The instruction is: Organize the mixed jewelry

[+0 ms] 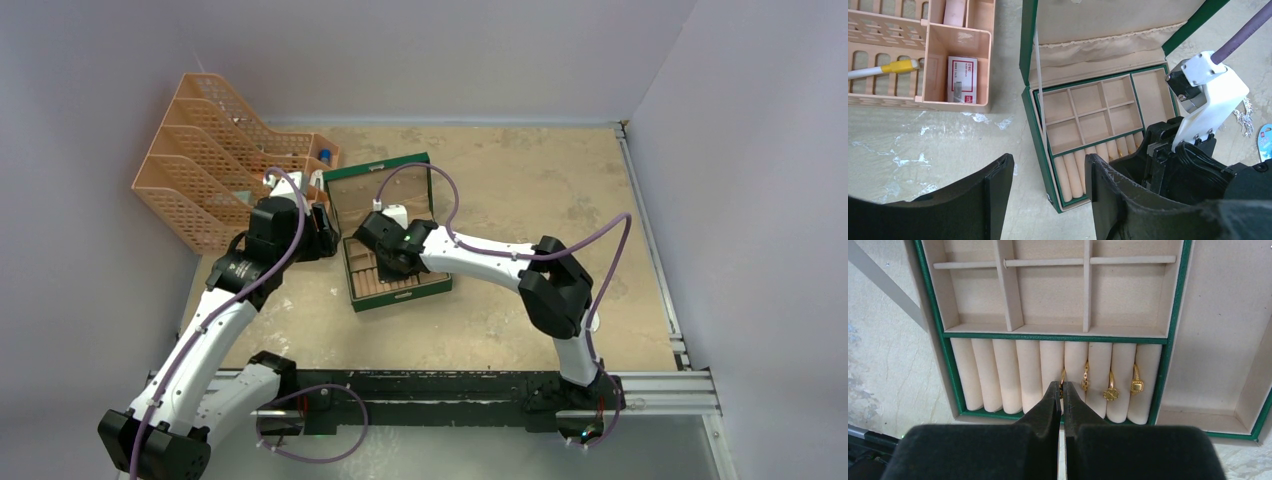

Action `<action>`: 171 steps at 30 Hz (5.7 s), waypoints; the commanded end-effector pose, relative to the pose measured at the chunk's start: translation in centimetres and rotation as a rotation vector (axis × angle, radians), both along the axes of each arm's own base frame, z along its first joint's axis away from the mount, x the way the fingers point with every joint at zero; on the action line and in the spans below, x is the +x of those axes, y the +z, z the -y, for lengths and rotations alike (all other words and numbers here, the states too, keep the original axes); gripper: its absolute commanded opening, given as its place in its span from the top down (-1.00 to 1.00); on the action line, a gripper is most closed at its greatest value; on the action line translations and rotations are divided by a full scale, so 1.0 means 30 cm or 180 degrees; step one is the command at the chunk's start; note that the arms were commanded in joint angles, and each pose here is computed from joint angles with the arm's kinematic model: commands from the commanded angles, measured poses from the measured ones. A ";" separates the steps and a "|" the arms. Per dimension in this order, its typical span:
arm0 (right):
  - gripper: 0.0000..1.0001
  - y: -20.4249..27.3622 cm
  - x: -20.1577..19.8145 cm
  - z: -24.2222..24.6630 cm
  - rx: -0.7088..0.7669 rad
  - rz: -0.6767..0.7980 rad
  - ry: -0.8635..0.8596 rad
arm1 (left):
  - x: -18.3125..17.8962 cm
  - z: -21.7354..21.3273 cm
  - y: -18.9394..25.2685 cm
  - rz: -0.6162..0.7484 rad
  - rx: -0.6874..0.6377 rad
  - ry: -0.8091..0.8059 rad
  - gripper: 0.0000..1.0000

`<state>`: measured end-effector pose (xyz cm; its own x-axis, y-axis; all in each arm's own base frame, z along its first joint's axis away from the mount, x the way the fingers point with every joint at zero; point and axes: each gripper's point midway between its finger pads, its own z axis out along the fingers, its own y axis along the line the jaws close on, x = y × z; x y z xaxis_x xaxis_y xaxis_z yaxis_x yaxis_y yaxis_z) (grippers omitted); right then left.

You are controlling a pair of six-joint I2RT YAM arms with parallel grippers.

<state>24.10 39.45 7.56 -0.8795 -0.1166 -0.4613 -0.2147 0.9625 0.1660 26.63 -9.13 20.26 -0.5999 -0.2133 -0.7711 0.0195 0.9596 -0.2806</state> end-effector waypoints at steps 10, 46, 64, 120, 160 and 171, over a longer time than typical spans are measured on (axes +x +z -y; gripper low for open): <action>1.00 0.007 0.022 -0.018 0.0027 0.0069 0.0020 | 0.023 0.004 0.031 0.0169 -0.0015 -0.0040 -0.09; 0.30 0.344 0.232 0.574 0.1228 0.0774 -0.2154 | 0.008 0.078 0.068 0.0205 -0.0263 -0.0377 -0.24; 0.38 -0.048 0.257 0.841 0.0257 0.0420 -0.2408 | 0.003 0.116 0.090 0.0284 -0.0336 -0.0618 -0.47; 1.00 0.444 0.304 0.572 0.2256 0.1182 -0.1288 | -0.081 0.335 0.252 0.0203 -0.1595 -0.1356 -0.47; 1.00 0.950 -0.150 0.198 0.4950 0.0975 0.0764 | -0.231 0.533 0.459 -0.1134 -0.4559 -0.2333 -0.46; 1.00 0.932 -0.161 0.185 0.4928 0.0897 0.0807 | -0.236 0.525 0.489 -0.1077 -0.4693 -0.2413 -0.43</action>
